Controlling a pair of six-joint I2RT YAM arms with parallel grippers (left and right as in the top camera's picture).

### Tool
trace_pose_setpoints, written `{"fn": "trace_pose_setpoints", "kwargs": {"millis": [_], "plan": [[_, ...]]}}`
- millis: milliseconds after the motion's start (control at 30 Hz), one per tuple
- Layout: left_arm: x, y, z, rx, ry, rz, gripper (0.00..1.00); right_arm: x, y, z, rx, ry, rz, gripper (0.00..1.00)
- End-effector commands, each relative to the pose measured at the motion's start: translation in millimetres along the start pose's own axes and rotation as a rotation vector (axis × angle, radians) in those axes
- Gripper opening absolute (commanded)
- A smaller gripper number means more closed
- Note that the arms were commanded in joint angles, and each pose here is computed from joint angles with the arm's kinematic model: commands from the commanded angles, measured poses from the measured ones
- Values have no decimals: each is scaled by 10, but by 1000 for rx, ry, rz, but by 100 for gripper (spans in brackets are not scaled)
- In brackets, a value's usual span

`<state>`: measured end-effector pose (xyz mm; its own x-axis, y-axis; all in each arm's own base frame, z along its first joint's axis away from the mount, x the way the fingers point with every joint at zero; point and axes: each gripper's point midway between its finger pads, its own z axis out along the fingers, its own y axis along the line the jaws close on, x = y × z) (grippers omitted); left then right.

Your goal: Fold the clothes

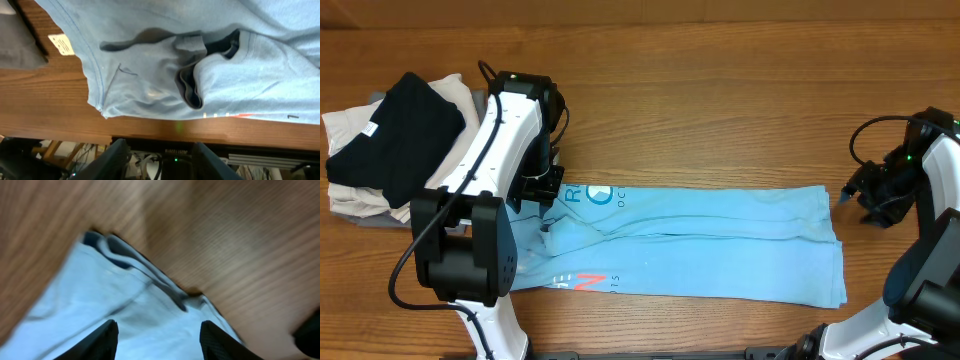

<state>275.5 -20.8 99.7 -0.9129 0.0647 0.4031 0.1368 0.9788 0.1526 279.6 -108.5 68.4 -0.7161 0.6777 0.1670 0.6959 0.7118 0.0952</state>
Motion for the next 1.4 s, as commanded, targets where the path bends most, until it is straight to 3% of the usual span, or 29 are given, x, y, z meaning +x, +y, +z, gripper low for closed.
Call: {"fn": "trace_pose_setpoints", "kwargs": {"millis": [0, 167, 400, 567, 667, 833, 1000, 1167, 1367], "plan": [[4, 35, -106, -4, -45, -21, 41, 29, 264, -128, -155, -15, -45, 57], [-13, 71, -387, 4, -129, -34, 38, 32, 552, -209, -313, -25, -158, 52], [190, 251, -1162, 45, -432, -148, 42, 185, 753, -792, -459, -176, -259, 56], [499, 393, -1533, 96, -627, -271, 63, 445, 797, -1440, -506, -408, -350, 62], [589, 317, -1576, 147, -652, -261, 66, 605, 811, -1660, -529, -480, -359, 64], [484, 51, -1329, 229, -581, -154, 68, 728, 806, -1649, -525, -453, -338, 64], [308, -165, -701, 269, -456, -104, 75, 767, 853, -1565, -504, -420, -365, 64], [139, -428, -211, 353, -423, -1, 78, 772, 896, -1567, -507, -424, -382, 64], [-152, -284, 239, 229, -445, -22, 80, 769, 904, -1560, -507, -422, -384, 65]]}}
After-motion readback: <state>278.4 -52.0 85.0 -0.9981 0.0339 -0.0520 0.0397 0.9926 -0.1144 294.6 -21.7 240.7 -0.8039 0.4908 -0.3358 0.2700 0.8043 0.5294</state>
